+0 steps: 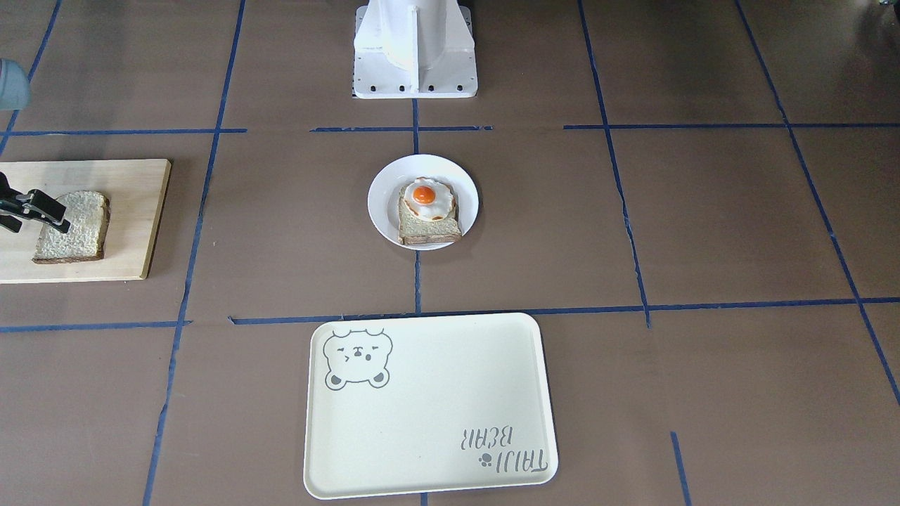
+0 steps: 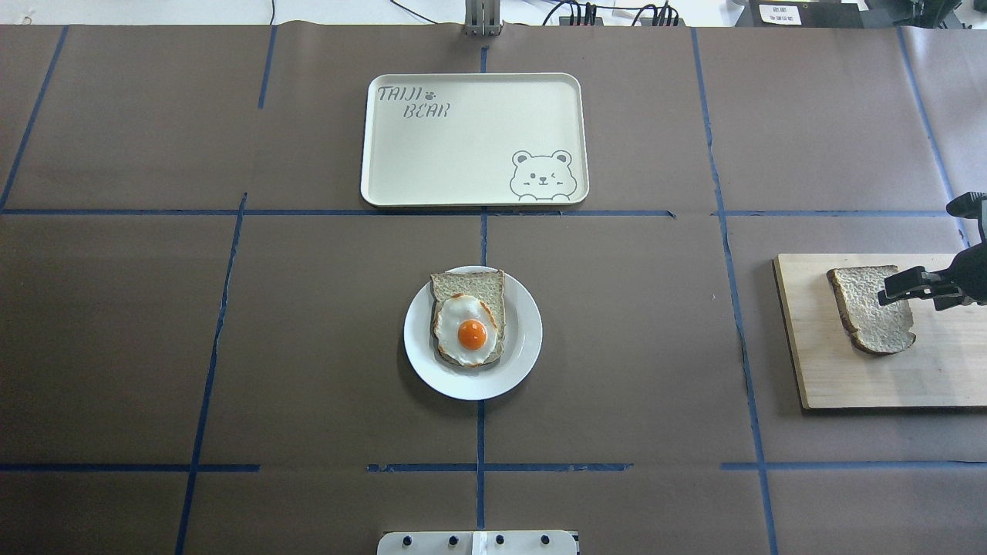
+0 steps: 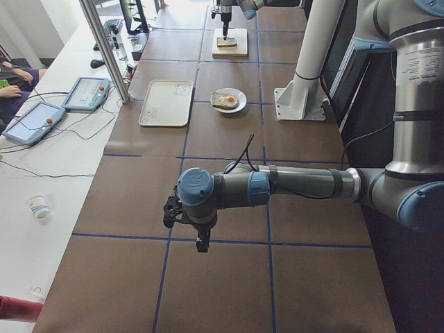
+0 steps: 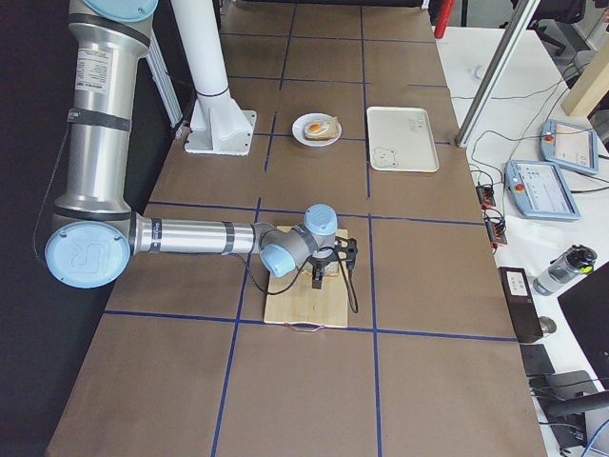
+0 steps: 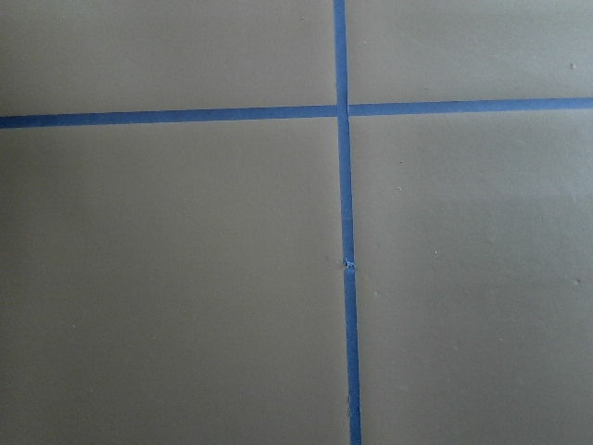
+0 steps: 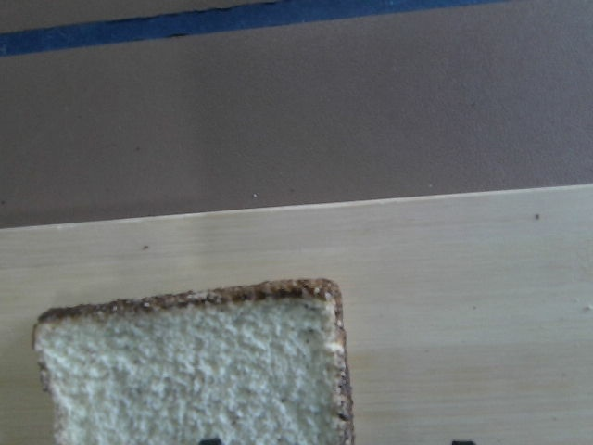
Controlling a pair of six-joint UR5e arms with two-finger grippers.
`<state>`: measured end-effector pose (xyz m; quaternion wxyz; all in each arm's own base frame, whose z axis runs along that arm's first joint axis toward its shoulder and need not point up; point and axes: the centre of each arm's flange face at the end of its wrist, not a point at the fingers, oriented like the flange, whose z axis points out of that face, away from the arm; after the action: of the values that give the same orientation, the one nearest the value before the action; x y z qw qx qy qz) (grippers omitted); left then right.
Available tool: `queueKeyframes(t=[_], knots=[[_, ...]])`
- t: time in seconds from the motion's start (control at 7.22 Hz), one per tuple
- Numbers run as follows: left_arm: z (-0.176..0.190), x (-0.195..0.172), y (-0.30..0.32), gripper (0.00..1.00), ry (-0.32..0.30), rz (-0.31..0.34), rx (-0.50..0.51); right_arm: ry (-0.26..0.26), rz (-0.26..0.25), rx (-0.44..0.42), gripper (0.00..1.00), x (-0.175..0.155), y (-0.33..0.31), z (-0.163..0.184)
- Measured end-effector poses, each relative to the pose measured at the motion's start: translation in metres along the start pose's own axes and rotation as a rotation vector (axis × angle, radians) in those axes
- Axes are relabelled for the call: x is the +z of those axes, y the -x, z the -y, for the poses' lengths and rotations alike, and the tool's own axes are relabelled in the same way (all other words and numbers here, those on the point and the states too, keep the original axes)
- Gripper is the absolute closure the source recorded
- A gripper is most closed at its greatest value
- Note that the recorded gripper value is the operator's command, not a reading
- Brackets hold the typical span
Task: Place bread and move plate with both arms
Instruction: 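Reach the right gripper to the bread slice on the wooden board and grasp it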
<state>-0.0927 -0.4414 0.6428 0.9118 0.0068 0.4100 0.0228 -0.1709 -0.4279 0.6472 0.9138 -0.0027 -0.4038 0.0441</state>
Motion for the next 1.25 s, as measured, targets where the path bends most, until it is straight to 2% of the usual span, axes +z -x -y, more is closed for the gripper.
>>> queueKeyframes(t=[0.28,0.42,0.55,0.83,0.97,1.25], knots=[[0.0001,-0.0001,-0.0001,0.0,0.0,0.0,0.001,0.0,-0.001,0.002,0.4,0.0005,-0.0008,0.0],[0.0003,-0.0002,-0.0002,0.0,-0.001,0.0,0.001,0.0,-0.004,0.004,0.41,0.0009,-0.0018,0.0],[0.0004,-0.0004,-0.0005,0.0,-0.001,0.0,0.001,0.0,-0.006,0.005,0.53,0.0012,-0.0025,0.0001],[0.0008,-0.0019,-0.0022,0.0,-0.004,0.0,0.004,0.0,-0.009,0.007,0.87,0.0017,-0.0035,0.0002],[0.0013,-0.0027,-0.0029,0.0,-0.006,0.0,0.006,-0.001,-0.009,0.007,0.97,0.0014,-0.0034,0.0002],[0.0026,-0.005,-0.0053,0.0,-0.01,0.001,0.01,-0.004,-0.007,0.006,1.0,-0.0001,-0.0025,0.0004]])
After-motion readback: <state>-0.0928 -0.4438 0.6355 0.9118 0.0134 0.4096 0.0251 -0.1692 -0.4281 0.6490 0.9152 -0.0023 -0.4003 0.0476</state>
